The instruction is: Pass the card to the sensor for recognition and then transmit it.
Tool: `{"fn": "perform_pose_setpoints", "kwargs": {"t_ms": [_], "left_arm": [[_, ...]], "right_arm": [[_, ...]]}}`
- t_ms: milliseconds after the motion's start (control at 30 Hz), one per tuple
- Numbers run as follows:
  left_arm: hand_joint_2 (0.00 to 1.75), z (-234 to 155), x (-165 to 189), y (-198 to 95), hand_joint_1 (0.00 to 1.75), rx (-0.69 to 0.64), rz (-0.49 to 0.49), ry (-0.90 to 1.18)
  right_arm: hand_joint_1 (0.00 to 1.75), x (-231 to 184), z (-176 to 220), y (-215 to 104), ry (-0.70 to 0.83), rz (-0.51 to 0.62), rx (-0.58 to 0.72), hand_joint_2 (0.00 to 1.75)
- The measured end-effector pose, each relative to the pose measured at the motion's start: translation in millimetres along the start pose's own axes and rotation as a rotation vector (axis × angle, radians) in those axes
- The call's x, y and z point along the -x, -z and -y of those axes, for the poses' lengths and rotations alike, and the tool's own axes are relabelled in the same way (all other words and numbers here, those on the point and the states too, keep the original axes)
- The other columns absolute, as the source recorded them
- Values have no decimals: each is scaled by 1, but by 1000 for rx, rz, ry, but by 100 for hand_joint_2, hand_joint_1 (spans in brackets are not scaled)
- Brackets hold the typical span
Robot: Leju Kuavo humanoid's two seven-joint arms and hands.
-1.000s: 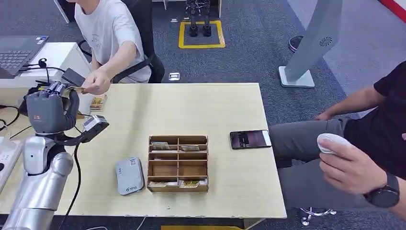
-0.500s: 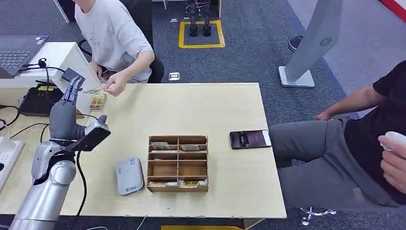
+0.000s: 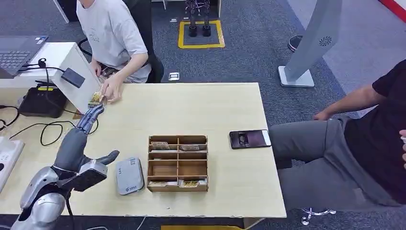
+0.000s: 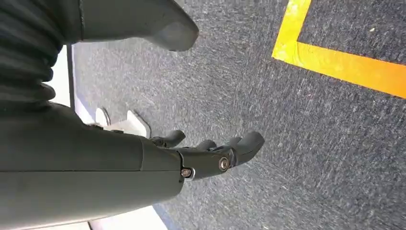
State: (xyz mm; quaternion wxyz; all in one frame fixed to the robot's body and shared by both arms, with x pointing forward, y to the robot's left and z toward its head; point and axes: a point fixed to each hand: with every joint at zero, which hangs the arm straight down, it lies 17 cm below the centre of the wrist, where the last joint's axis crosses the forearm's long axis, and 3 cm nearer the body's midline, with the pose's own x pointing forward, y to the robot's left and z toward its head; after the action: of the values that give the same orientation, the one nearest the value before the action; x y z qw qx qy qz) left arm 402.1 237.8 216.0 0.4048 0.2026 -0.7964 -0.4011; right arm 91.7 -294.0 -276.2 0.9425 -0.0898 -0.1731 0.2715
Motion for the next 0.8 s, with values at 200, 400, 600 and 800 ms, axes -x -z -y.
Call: {"fn": "perform_pose_setpoints", "kwargs": {"t_ms": [200, 400, 600, 800], "left_arm": [[175, 35, -50, -13, 0, 79, 107, 49], [175, 52, -70, -18, 0, 114, 156, 60], [175, 78, -89, -30, 0, 195, 233, 80], [175, 97, -103, -33, 0, 209, 284, 183]], "right_arm": [[0, 4, 3, 0, 15, -13, 16, 175], [0, 4, 4, 0, 19, -13, 19, 175], [0, 5, 6, 0, 17, -15, 23, 175], [0, 5, 9, 1, 18, -18, 28, 175]]}}
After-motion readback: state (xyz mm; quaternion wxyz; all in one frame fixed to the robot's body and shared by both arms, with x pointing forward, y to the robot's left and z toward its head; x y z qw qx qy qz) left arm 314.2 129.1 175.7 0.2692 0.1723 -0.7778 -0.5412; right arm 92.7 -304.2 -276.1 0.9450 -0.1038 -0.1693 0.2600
